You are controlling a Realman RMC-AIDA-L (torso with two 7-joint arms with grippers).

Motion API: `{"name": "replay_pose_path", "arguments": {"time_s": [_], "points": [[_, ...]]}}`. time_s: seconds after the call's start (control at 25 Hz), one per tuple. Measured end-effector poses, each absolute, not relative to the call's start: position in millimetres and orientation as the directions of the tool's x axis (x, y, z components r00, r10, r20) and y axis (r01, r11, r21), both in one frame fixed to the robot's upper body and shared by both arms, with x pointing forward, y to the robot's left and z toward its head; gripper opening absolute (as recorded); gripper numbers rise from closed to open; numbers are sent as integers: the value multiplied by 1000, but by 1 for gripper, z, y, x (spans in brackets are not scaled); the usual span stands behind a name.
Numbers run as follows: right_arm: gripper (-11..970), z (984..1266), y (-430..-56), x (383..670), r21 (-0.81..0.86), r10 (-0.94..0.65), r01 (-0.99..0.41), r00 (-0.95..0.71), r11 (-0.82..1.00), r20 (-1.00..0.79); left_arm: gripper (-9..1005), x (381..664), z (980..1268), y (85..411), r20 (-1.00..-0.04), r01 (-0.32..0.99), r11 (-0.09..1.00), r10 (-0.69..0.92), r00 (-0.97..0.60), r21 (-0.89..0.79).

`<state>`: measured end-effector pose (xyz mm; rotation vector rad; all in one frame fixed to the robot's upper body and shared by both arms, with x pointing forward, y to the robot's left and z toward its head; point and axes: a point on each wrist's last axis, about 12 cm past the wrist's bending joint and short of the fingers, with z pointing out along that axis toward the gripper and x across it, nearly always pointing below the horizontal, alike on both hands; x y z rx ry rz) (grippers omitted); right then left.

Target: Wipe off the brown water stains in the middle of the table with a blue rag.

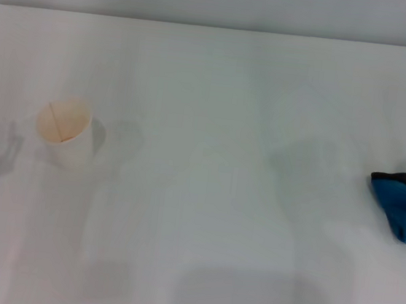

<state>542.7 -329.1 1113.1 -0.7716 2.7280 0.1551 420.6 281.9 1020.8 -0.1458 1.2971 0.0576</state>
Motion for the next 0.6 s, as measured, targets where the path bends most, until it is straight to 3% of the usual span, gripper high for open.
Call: {"name": "replay_pose_path", "arguments": {"time_s": [0.56,0.6], "points": [[73,1120,-320,538,69,-521,-561,-802,825,-291,875,429,1024,278,-957,-108,991,-51,284,-85],[150,1123,-319,539,64,-523,-565,-796,823,-304,875,429,1024,278,-958,-111,990,-51,284,-85]]}}
